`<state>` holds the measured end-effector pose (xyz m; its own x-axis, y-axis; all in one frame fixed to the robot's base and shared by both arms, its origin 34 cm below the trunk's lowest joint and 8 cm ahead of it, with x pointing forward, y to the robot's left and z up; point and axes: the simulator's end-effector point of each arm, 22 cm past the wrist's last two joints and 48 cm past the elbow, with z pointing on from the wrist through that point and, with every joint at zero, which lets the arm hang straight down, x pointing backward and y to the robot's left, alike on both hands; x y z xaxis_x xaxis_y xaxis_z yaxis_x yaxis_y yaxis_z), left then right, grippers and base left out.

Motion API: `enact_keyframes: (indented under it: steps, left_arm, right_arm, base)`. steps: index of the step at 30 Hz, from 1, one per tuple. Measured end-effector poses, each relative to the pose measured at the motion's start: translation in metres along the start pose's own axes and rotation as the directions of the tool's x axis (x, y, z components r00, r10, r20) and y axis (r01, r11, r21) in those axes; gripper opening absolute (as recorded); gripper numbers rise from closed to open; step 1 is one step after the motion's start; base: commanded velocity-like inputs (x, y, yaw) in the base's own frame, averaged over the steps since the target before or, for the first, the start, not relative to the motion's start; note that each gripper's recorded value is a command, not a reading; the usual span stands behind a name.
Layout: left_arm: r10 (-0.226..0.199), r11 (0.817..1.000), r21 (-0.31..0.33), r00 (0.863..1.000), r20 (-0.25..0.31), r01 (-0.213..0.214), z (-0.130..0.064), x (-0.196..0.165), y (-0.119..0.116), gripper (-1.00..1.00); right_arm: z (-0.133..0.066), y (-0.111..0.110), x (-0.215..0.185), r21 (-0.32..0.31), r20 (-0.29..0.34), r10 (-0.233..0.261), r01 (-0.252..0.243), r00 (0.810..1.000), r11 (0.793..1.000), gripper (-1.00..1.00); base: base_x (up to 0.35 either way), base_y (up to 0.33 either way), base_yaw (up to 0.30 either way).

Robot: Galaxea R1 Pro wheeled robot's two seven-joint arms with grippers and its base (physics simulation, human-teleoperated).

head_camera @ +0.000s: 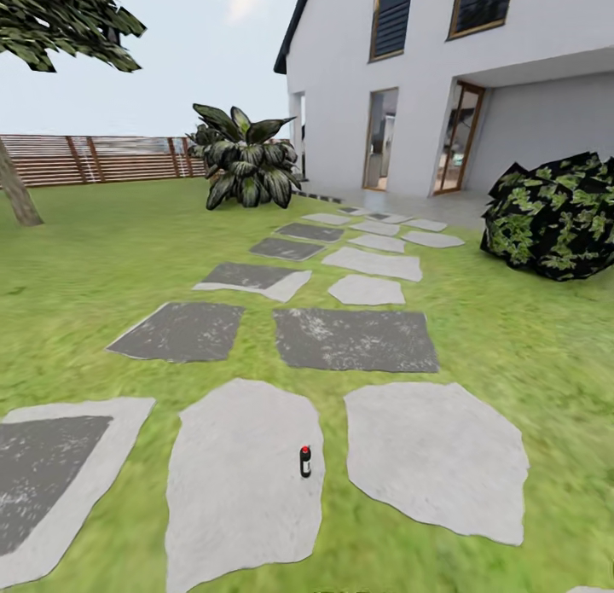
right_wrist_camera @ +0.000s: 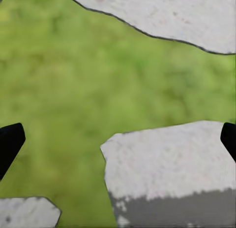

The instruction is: In the garden, pick up the pesticide atomizer on the floor and spray pesticide onto both trees until each tree trunk is fully covered.

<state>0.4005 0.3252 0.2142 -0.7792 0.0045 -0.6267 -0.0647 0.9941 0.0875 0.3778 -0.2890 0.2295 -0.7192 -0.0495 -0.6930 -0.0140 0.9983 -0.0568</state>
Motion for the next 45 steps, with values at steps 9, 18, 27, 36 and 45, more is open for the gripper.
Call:
enact_keyframes:
  steps: [9,18,27,36,45]
  left_arm:
    - [0.000,1.000,0.000,1.000,0.000,0.000,0.0001,-0.0003,0.0000,1.00]
    - [0.000,1.000,0.000,1.000,0.001,0.000,0.0001,-0.0004,0.0000,1.00]
    - [0.000,1.000,0.000,1.000,0.000,0.000,0.0000,0.0001,0.0000,1.00]
    - [0.000,1.000,0.000,1.000,0.000,0.000,-0.0001,0.0000,0.0000,1.00]
    - [0.000,1.000,0.000,1.000,0.000,0.000,0.0000,0.0002,0.0000,1.00]
  right_arm:
    - [0.0001,0.0000,-0.0003,0.000,0.000,0.000,0.000,1.000,1.000,1.00]
    - [-0.0001,0.0000,0.0002,0.000,0.000,0.001,-0.001,1.000,1.000,1.00]
    - [-0.0002,0.0000,0.0004,0.000,-0.001,0.001,-0.001,1.000,1.000,1.00]
    - [-0.0002,-0.0001,0.0001,0.000,0.000,0.001,-0.001,1.000,1.000,1.00]
    - [-0.0002,-0.0001,0.0004,0.000,-0.001,0.001,-0.001,1.000,1.000,1.00]
  base:
    - [0.000,0.309,-0.280]
    - [0.000,0.309,-0.280]
    - [0.000,0.309,-0.280]
    - [0.000,0.309,-0.280]
    - [0.003,0.309,-0.280]
